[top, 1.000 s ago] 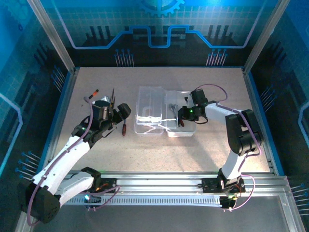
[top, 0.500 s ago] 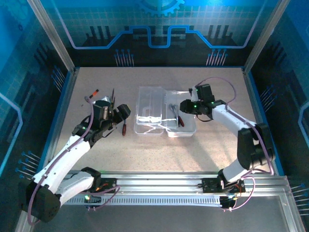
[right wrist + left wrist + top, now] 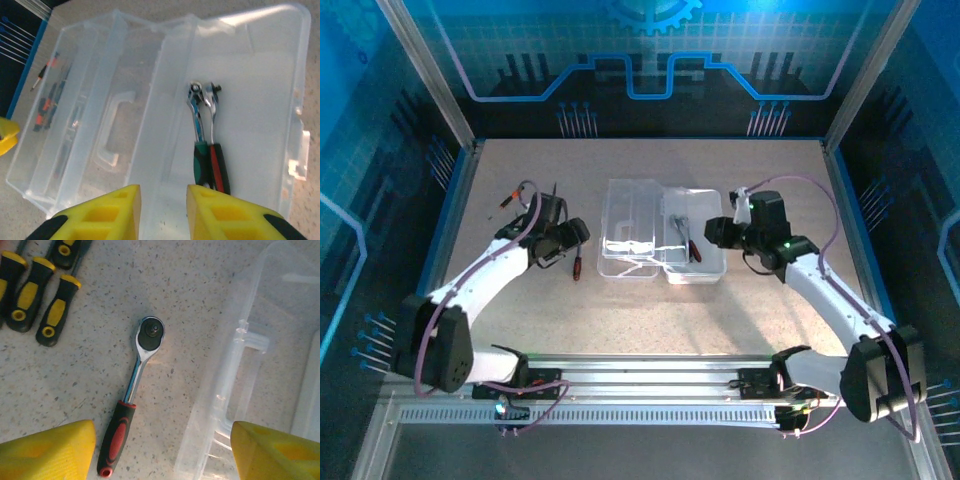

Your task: Pack the tool kit

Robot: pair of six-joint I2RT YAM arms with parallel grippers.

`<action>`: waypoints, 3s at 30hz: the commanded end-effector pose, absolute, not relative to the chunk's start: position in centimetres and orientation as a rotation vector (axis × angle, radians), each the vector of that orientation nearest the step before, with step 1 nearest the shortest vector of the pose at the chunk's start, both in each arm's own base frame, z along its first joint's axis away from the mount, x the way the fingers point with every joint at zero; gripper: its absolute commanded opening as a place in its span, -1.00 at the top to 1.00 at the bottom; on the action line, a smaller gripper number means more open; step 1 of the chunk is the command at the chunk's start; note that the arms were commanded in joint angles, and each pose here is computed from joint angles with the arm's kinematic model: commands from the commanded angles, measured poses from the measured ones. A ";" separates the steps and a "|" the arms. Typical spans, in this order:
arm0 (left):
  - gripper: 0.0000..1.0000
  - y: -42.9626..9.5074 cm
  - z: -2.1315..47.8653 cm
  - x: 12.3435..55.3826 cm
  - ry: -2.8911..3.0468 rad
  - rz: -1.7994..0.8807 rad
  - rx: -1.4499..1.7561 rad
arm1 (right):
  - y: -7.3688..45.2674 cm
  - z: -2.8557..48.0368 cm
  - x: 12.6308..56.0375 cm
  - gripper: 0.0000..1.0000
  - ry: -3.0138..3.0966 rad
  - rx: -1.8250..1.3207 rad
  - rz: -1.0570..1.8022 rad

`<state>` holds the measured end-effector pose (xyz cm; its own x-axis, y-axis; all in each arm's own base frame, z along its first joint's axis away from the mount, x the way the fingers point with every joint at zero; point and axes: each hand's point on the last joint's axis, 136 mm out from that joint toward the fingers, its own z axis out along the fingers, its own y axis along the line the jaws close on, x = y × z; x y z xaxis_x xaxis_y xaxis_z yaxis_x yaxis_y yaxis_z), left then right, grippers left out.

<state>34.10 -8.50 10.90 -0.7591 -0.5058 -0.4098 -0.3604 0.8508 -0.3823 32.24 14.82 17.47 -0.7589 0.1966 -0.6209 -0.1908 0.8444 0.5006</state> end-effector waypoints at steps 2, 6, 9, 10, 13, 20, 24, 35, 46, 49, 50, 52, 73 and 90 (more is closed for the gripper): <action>-0.37 -9.2 8.5 35.2 2.660 -0.368 -0.573 | 14.5 16.6 30.5 0.39 2.326 0.027 0.740; -0.27 -8.4 5.9 36.7 2.757 -0.244 -0.579 | 14.2 16.6 29.8 0.39 2.315 0.020 0.744; -0.27 -8.1 4.8 37.7 2.797 -0.171 -0.563 | 13.5 16.2 29.5 0.38 2.327 0.032 0.721; -0.28 -8.1 4.2 37.8 2.814 -0.161 -0.554 | 13.3 15.9 29.5 0.38 2.338 0.041 0.713; -0.16 -7.9 3.2 38.1 2.854 -0.119 -0.539 | 12.8 15.3 29.3 0.38 2.349 0.066 0.725; -0.09 -7.4 1.4 37.7 2.888 -0.061 -0.538 | 12.5 15.1 29.3 0.38 2.332 0.093 0.751; 0.09 -7.5 0.5 37.8 2.905 -0.069 -0.539 | 12.9 14.9 29.5 0.38 2.319 0.119 0.791; 0.83 -7.8 0.2 38.1 2.904 -0.121 -0.533 | 13.2 15.1 29.1 0.39 2.300 0.131 0.832; 1.00 -8.1 2.5 37.8 2.839 -0.182 -0.511 | 13.8 16.5 29.3 0.38 2.266 0.117 0.885; 1.00 -8.0 3.4 37.6 2.818 -0.185 -0.507 | 13.9 16.6 29.3 0.38 2.260 0.116 0.900; 1.00 -8.0 3.7 37.6 2.810 -0.190 -0.505 | 14.0 16.6 29.3 0.38 2.260 0.116 0.904; 1.00 -8.0 4.2 37.5 2.797 -0.199 -0.502 | 14.0 16.5 29.3 0.38 2.261 0.117 0.906; 1.00 -9.7 12.5 37.7 2.578 -0.430 -0.423 | 14.7 16.8 29.2 0.39 2.256 0.106 0.965; 1.00 -10.9 16.7 38.7 2.482 -0.547 -0.408 | 15.2 16.6 28.8 0.40 2.270 0.072 0.959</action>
